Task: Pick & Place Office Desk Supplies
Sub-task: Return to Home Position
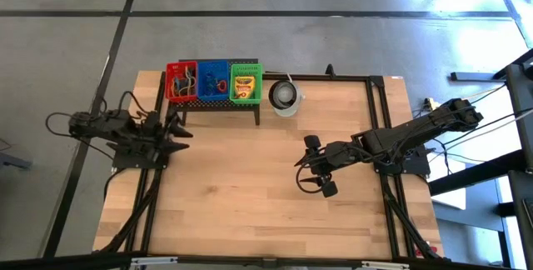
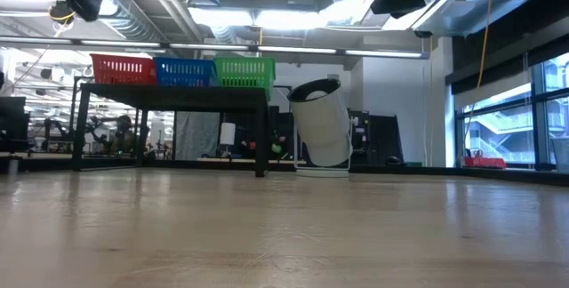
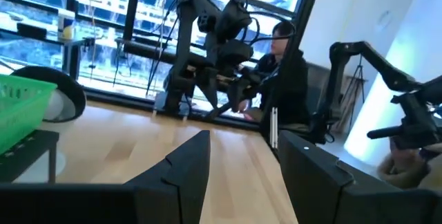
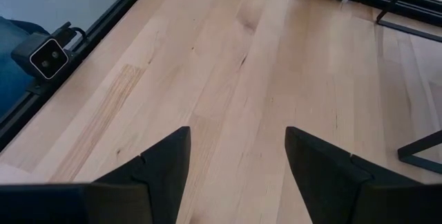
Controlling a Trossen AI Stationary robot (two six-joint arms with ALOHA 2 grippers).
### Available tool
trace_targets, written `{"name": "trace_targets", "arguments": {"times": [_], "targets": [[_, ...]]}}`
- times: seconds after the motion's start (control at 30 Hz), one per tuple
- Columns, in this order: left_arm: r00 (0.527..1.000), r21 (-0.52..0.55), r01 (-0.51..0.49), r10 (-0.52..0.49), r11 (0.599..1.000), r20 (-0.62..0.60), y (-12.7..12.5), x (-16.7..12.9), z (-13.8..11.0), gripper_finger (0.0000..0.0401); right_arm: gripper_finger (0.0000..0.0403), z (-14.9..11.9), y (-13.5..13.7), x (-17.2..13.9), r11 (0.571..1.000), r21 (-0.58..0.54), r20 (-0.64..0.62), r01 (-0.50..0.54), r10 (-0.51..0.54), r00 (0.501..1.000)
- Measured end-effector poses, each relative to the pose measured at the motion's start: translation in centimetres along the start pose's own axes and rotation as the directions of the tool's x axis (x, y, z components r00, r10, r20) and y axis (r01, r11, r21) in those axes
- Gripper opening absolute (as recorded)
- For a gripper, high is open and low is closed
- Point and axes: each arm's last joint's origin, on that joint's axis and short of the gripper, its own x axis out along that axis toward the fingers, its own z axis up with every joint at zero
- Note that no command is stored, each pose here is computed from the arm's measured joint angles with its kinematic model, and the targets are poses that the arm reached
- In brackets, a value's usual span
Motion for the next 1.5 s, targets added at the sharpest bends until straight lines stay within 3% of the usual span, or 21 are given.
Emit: {"name": "trace_targets", "arguments": {"times": [0.3, 0.67, 1.27, 1.4, 1.5], "targets": [[0.997, 0.089, 0.035, -0.041, 0.995, 0.065, 0.5, 2.0, -3.1, 0.0164, 0.0237, 0.0, 0.0, 0.0, 1.000, 0.000, 0.003, 0.000, 0.000, 1.000], [0.996, 0.080, 0.022, -0.029, 0.997, 0.081, 1.1, 2.7, -5.5, 0.0164, 0.0237, 0.0, 0.0, 0.0, 1.000, 0.000, 0.003, 0.000, 0.000, 1.000], [0.994, 0.053, -0.113, 0.112, 0.992, 0.015, 2.2, 3.1, -8.1, 0.0164, 0.0237, 0.0, -0.1, 0.0, 1.000, -0.007, 0.000, 0.005, -0.005, 1.000], [0.989, 0.068, -0.146, 0.145, 0.987, 0.024, 2.3, 3.1, -8.1, 0.0164, 0.0237, -0.1, -1.4, -0.5, 0.994, 0.053, -0.007, 0.091, -0.091, 0.996], [0.989, 0.061, -0.145, 0.144, 0.988, 0.024, 2.2, 3.1, -8.1, 0.0164, 0.0237, -0.2, -3.1, -1.9, 0.993, 0.099, 0.009, 0.069, -0.070, 0.998]]}}
